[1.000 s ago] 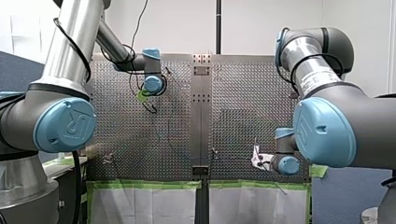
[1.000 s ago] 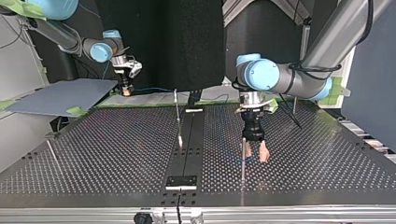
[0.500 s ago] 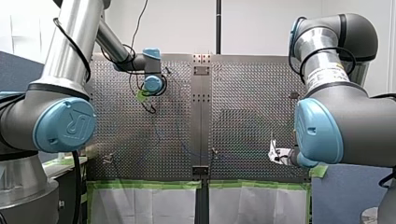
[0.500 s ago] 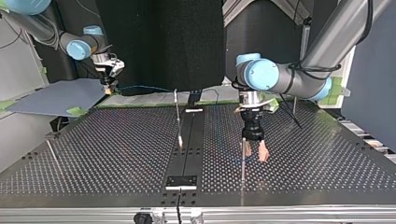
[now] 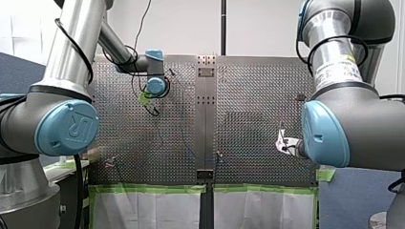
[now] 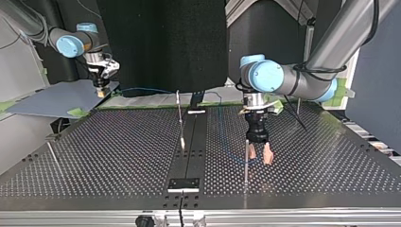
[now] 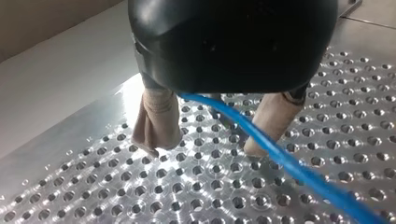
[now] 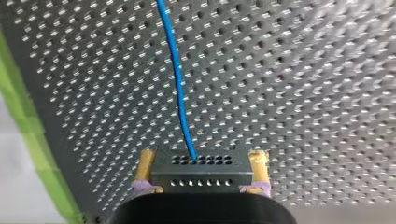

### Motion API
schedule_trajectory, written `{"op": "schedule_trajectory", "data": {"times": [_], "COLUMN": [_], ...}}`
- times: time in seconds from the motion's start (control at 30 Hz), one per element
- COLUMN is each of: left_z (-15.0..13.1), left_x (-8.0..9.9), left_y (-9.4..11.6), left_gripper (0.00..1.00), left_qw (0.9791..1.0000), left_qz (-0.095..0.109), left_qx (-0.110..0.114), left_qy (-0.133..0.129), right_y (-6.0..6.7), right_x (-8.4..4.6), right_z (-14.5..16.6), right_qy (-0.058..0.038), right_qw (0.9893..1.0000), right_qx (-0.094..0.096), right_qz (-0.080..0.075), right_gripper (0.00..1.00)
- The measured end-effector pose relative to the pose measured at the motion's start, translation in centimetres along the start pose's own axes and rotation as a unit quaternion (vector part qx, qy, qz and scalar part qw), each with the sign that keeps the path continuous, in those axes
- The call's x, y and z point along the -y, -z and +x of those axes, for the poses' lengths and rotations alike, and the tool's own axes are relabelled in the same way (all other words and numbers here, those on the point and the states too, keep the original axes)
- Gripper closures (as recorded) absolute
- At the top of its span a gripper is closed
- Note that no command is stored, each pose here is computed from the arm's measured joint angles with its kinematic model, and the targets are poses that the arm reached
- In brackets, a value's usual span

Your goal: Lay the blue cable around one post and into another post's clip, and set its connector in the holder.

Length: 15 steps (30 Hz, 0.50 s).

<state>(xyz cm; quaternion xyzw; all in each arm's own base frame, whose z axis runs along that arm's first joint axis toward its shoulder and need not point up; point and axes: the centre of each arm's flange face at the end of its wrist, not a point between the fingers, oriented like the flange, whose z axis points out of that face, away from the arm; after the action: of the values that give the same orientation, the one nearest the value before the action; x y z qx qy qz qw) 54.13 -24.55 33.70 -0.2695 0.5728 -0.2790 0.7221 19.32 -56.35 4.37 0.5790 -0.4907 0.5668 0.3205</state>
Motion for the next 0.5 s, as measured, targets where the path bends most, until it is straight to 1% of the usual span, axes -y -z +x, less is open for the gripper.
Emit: {"op": "schedule_trajectory", "data": {"times": [0.13,0.2,0.3,0.33,0.43,0.5], "left_z": [0.0,0.0,-0.1,-0.1,-0.1,-0.1], "left_x": [0.0,-0.1,-0.1,-0.1,-0.1,-0.1], "left_y": [0.0,0.0,-0.1,-0.1,-0.1,-0.1], "left_gripper": [0.02,0.02,0.02,0.02,0.02,0.02], "left_qw": [1.0,1.0,1.0,1.0,1.0,1.0], "left_qz": [0.0,0.0,-0.001,-0.001,-0.001,-0.001], "left_qx": [0.0,0.0,0.0,0.0,0.0,0.0], "left_qy": [0.0,0.0,0.0,0.0,-0.001,-0.001], "right_y": [-0.1,-0.3,-0.9,-1.1,-1.5,-1.6], "right_x": [0.7,1.1,1.9,2.2,3.0,3.4], "right_z": [2.3,3.5,5.9,7.0,9.4,10.9], "right_qy": [-0.0124,-0.0142,-0.0091,-0.0066,-0.0011,0.0011], "right_qw": [0.9996,0.9992,0.9976,0.9969,0.9953,0.9945], "right_qx": [-0.022,-0.036,-0.063,-0.072,-0.089,-0.097], "right_qz": [0.009,0.015,0.027,0.03,0.037,0.039], "right_gripper": [1.0,1.0,1.0,1.0,1.0,1.0]}}
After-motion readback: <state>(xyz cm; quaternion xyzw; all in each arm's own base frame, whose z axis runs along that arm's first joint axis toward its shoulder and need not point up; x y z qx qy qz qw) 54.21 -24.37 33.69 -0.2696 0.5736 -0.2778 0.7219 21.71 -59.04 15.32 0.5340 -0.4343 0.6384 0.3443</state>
